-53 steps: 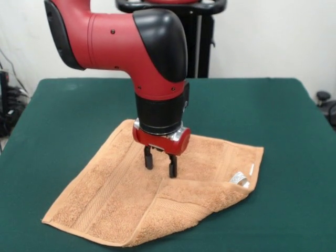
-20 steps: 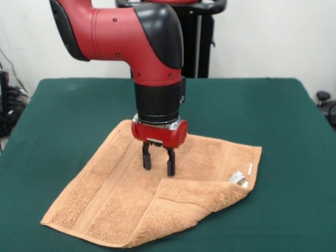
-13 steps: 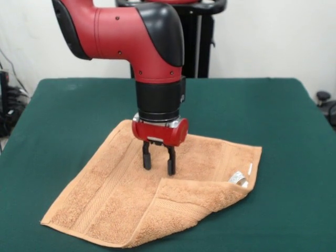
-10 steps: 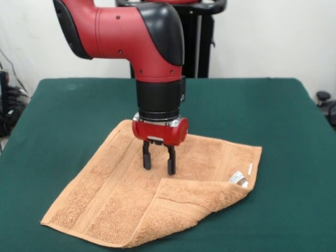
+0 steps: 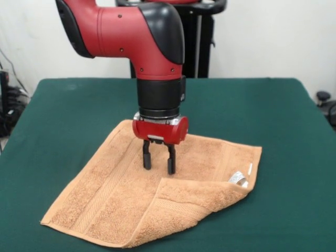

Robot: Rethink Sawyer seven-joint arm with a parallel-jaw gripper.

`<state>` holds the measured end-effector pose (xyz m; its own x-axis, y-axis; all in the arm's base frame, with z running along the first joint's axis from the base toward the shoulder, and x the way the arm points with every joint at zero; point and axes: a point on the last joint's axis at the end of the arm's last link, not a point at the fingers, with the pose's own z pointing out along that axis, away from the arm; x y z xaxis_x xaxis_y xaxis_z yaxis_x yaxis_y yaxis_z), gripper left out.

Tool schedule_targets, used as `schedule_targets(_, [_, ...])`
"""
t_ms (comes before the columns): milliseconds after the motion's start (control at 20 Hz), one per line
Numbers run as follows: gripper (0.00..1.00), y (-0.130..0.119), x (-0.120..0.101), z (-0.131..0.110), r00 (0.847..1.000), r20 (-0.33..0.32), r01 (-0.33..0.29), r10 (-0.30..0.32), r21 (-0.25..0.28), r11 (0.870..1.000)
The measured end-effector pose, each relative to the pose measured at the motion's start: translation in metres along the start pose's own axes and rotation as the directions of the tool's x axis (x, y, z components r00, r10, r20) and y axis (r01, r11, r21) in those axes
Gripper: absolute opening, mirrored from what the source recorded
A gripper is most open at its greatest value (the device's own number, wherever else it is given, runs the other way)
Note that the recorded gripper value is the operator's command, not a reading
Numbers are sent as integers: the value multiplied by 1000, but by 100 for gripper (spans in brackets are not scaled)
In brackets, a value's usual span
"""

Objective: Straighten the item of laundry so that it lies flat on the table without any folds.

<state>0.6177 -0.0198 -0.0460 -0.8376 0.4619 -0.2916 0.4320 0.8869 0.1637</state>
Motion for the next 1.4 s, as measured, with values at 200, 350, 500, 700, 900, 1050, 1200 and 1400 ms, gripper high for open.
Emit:
schedule_targets(200, [100, 0, 2, 1, 1000, 12, 9, -9, 2, 1000])
schedule_targets(350, [100, 1, 5, 1, 999, 28, 27, -27, 9, 1000])
schedule_targets(500, [100, 2, 7, 1, 998, 41, 39, -40, 15, 999])
schedule_targets(700, [100, 5, 9, 1, 997, 55, 50, -52, 31, 998])
schedule_targets(900, [100, 7, 10, 3, 997, 59, 49, -52, 49, 998])
schedule_targets(1050, [100, 9, 9, 4, 997, 63, 42, -46, 64, 997])
schedule_targets(1200, [100, 11, 9, 4, 997, 63, 33, -38, 76, 997])
schedule_targets(1400, [100, 13, 7, 5, 998, 53, 22, -27, 89, 996])
